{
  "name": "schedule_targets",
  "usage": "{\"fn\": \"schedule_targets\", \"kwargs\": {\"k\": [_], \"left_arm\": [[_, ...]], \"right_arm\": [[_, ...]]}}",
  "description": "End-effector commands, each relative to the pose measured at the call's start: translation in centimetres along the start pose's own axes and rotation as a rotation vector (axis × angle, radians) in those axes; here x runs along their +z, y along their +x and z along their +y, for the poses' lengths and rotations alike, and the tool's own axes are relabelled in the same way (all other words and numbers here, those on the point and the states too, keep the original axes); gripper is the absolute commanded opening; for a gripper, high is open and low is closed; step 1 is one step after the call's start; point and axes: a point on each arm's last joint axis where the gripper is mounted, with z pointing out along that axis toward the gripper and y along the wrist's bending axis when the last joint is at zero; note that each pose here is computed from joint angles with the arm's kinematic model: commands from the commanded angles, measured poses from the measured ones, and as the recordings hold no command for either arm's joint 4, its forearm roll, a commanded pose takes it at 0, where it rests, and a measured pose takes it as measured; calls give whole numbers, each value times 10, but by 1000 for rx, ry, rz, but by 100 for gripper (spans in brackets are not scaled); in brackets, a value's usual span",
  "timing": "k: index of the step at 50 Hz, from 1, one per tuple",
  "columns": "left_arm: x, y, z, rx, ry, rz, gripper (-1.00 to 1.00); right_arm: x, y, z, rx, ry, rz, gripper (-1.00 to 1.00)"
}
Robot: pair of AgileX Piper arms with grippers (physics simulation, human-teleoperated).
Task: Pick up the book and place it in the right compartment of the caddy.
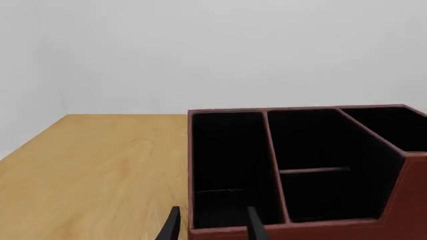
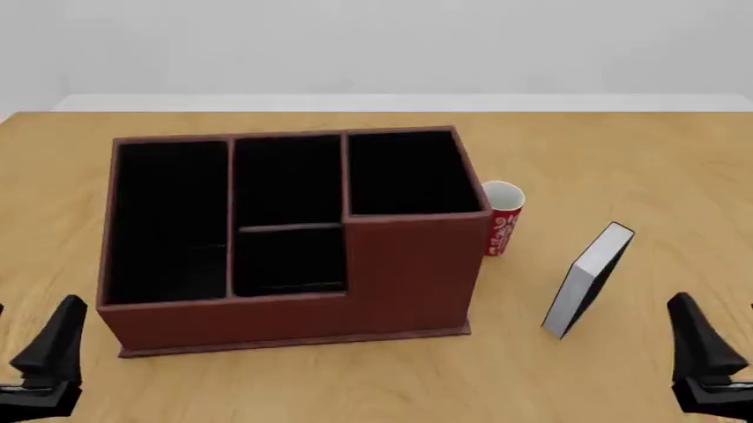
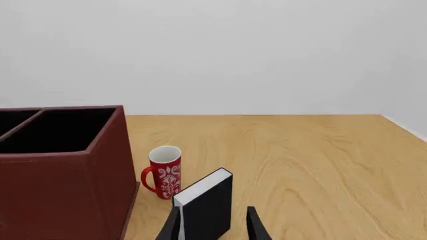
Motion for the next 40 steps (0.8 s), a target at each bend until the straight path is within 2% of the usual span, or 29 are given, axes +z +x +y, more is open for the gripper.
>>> {"fn": "schedule_targets", "kwargs": {"k": [1,7,8,9,10,11,12,14,15,16,18,20,21,22,24,25,26,27,29,30,32,35,36,38,40], "left_arm": [[0,0,0,0,0,0,100],[0,0,0,0,0,0,100],[0,0,0,0,0,0,100],[0,0,0,0,0,0,100],[0,0,0,0,0,0,100],[0,0,0,0,0,0,100],[0,0,0,0,0,0,100],[0,0,0,0,0,0,100],[0,0,0,0,0,0,100],[0,0,0,0,0,0,100],[0,0,0,0,0,0,100],[0,0,0,0,0,0,100],[0,0,0,0,0,0,100],[0,0,0,0,0,0,100],[0,0,0,0,0,0,100],[0,0,0,0,0,0,100],[0,0,0,0,0,0,100],[0,0,0,0,0,0,100],[0,0,0,0,0,0,100],[0,0,0,0,0,0,100],[0,0,0,0,0,0,100],[0,0,0,0,0,0,100],[0,0,0,0,0,0,100],[0,0,0,0,0,0,100],[0,0,0,0,0,0,100]], "right_arm": [[-1,0,0,-4,-5,1,100],[-1,-8,-1,-29,13,1,100],[0,-9,-2,-18,28,9,100],[0,-13,-2,22,28,9,100],[4,-13,-2,2,35,33,100],[8,-14,-2,12,38,51,100],[4,-22,-1,40,24,25,100],[11,-26,-2,2,27,53,100],[10,-33,-1,36,16,40,100],[15,-34,-1,24,12,55,100],[15,-43,0,35,3,39,100],[20,-47,1,13,-10,50,100],[21,-49,1,30,-16,52,100],[28,-48,1,22,-16,80,100],[32,-49,3,47,-31,97,100],[38,-47,2,26,-24,121,100],[36,-50,3,62,-33,110,100],[36,-50,4,71,-37,113,100],[43,-48,4,53,-34,144,100],[42,-49,4,82,-39,140,100],[46,-51,5,82,-41,163,100],[50,-57,4,115,-29,182,100],[50,-61,4,144,-23,180,100],[57,-63,3,130,-20,209,100],[57,-68,3,155,-11,205,100]]}}
